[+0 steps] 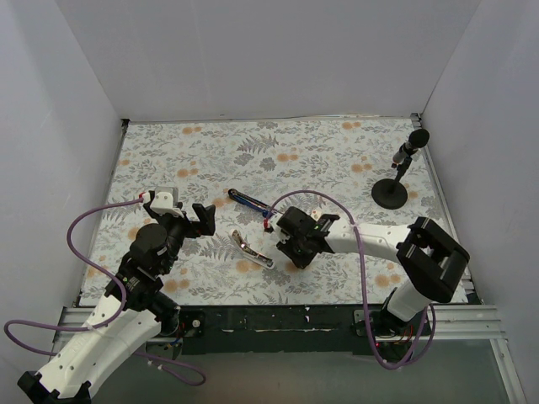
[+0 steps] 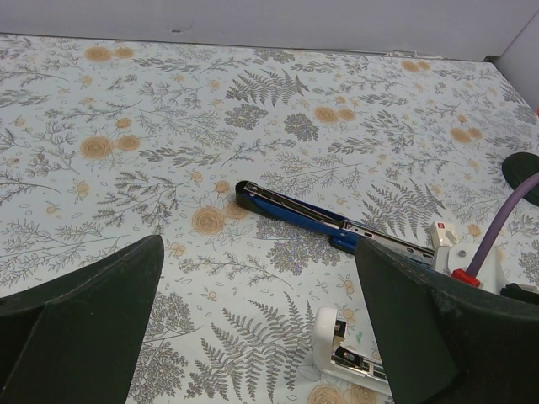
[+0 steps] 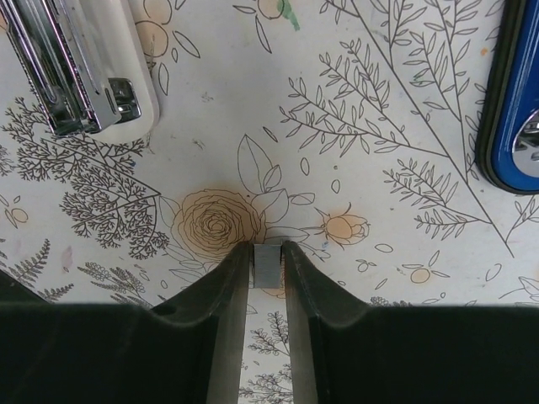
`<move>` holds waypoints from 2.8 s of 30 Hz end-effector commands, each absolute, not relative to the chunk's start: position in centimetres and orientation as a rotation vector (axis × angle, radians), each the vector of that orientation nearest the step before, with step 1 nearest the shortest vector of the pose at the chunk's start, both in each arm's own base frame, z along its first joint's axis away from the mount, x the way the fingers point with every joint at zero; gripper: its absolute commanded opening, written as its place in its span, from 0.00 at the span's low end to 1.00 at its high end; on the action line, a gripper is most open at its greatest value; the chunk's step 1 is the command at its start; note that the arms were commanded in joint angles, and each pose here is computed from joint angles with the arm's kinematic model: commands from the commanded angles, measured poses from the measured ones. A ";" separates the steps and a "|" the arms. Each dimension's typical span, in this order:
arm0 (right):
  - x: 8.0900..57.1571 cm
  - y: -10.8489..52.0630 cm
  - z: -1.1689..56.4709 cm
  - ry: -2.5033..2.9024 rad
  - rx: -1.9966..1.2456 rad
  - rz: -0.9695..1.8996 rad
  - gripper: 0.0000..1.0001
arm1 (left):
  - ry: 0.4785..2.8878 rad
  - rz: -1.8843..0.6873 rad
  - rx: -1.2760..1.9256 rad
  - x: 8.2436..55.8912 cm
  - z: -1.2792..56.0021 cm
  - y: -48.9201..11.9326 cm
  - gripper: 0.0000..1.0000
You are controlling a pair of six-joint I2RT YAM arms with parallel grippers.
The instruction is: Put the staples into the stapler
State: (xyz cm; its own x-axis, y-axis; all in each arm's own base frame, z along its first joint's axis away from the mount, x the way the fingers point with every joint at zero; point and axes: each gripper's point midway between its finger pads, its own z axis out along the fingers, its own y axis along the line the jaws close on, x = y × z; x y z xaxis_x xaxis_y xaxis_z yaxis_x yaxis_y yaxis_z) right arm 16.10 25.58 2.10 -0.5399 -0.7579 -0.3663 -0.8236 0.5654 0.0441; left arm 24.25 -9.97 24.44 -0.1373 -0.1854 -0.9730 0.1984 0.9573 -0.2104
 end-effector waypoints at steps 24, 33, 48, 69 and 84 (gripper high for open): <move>15.9 25.2 2.9 2.628 -1.301 0.072 0.38 | 1.699 -0.301 0.027 24.4 23.6 -9.8 0.98; 15.6 24.8 2.3 2.645 -1.304 0.046 0.37 | 1.697 -0.304 0.026 24.4 23.7 -9.8 0.98; 16.1 25.1 3.0 2.628 -1.281 0.035 0.17 | 1.694 -0.304 0.024 24.4 23.8 -9.7 0.98; 18.0 34.1 10.2 2.251 -1.243 0.350 0.16 | 1.681 -0.310 0.015 24.3 24.0 -9.6 0.98; 17.5 36.5 8.8 2.151 -1.239 0.497 0.16 | 1.685 -0.295 0.013 24.5 23.8 -9.4 0.98</move>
State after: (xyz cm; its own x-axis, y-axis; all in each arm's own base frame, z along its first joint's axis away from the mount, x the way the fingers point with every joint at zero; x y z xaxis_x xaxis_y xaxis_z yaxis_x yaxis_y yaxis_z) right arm 17.55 34.85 7.81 -0.4173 -0.6824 -0.6001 -0.8527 0.5224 -0.0010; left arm 24.38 -9.58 24.33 -0.1341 -0.1801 -0.9745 0.1861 0.9613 -0.2032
